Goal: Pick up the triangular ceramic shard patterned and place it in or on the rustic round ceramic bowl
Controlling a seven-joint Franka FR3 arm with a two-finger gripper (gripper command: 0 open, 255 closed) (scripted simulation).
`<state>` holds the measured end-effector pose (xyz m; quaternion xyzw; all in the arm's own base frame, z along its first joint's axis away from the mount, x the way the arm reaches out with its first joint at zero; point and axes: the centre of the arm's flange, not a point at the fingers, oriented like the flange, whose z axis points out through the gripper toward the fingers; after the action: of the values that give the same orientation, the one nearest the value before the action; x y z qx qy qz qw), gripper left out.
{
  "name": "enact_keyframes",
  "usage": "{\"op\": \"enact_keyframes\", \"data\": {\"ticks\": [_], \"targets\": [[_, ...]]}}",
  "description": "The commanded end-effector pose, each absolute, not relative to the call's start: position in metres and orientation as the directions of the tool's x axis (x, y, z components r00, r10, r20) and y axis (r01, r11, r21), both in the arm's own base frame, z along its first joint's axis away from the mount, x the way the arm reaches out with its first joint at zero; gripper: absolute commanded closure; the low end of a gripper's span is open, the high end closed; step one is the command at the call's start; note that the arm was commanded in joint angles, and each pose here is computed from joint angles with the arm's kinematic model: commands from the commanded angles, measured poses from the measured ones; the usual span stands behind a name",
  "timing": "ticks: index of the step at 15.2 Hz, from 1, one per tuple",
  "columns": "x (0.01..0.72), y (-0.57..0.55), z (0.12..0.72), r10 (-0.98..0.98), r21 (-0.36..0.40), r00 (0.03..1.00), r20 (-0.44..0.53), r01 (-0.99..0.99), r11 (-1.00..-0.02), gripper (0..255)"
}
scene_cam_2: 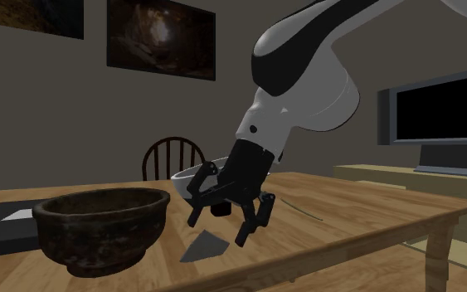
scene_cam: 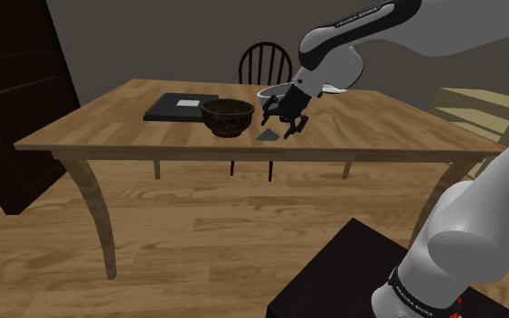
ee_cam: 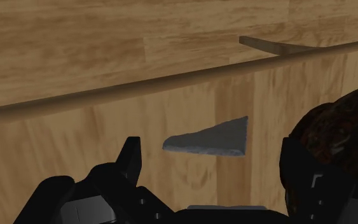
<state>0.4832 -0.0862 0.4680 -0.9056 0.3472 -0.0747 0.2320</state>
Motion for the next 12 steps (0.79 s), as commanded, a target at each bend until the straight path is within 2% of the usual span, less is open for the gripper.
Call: {"op": "enact_keyframes", "data": {"ticks": [1,2,12], "targets": [[0.4832,-0.0862,0.468,-0.663,-0.472,0.748,-0.026,-0.594,-0.651,0],[0.4832,-0.0862,0.468,-0.663,-0.472,0.748,-0.026,-0.594,-0.651,255],[0.4832,-0.0862,0.4733,-0.663,-0.472,0.748,-0.026,-0.594,-0.651,255]]}}
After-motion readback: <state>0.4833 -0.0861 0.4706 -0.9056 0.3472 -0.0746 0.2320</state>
